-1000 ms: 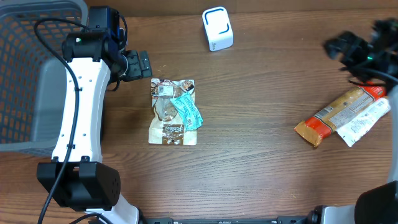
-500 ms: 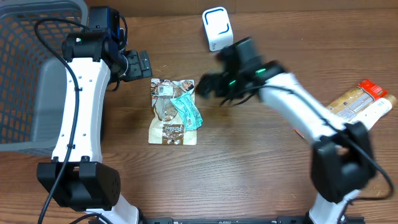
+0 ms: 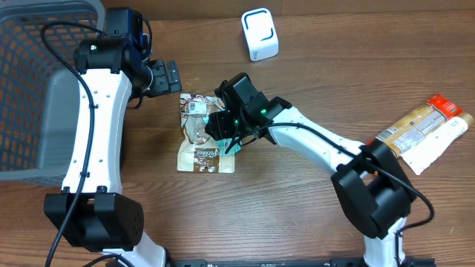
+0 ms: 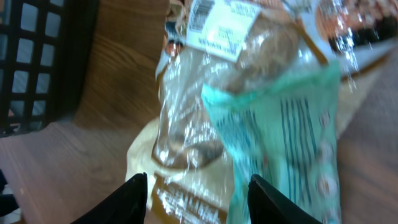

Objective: Scan the item barcode
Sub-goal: 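Reach the right gripper to the mint-green bean bag and pull it right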

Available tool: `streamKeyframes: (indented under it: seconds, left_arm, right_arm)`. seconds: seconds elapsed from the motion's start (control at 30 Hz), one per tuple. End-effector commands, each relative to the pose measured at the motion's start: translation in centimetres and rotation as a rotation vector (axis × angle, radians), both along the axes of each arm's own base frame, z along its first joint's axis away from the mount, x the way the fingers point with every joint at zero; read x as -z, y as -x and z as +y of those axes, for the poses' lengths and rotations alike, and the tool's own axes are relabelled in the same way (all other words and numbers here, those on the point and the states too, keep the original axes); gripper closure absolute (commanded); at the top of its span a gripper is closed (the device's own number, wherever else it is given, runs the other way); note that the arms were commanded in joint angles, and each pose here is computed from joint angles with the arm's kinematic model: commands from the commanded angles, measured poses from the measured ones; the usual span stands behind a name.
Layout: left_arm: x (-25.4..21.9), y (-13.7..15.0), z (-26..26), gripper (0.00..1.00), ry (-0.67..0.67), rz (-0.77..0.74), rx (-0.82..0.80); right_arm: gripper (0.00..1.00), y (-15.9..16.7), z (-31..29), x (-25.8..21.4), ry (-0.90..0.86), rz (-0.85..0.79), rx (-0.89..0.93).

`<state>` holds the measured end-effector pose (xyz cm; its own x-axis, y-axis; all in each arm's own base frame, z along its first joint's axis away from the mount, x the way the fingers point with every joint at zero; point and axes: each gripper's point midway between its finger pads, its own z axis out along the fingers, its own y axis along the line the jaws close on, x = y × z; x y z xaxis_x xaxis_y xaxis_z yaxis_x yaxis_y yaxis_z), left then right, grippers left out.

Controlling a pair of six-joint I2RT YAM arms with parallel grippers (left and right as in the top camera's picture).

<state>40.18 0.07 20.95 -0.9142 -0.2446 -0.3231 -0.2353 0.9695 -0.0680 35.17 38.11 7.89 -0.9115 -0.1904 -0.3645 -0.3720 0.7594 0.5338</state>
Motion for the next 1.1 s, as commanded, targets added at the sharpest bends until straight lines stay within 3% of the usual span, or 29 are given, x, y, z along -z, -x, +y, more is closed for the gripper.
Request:
streamKeyframes:
  seconds: [0.0,0.37,0.57,0.83,1.0,1.07]
  left_arm:
    - [0.3,0.0,-0.2,0.0,-0.001,0.009,0.023]
    - [0.3,0.0,-0.2,0.0,-0.001,0.009,0.023]
    - [0.3,0.0,-0.2,0.01,-0.001,0.009,0.023]
    - [0.3,0.0,-0.2,0.0,-0.001,0.009,0.023]
    - [0.3,0.0,-0.2,0.0,-0.001,0.009,0.023]
    - [0.3,0.0,-0.2,0.0,-0.001,0.009,0.023]
  right_arm:
    - [0.48,-0.1,1.5,-0.3,-0.06,-0.07,-0.117]
    - [0.47,0.3,2.3,3.0,-0.047,-0.045,-0.15]
    - [0.46,-3.9,-1.1,3.9,0.053,-0.053,0.118]
    - [0.51,-6.2,-7.5,5.6,0.108,0.145,0.46]
    - [0.52,-6.1,-9.8,6.0,0.137,0.214,0.528]
    - [0.48,-6.3,-9.9,5.2,0.141,0.19,0.493]
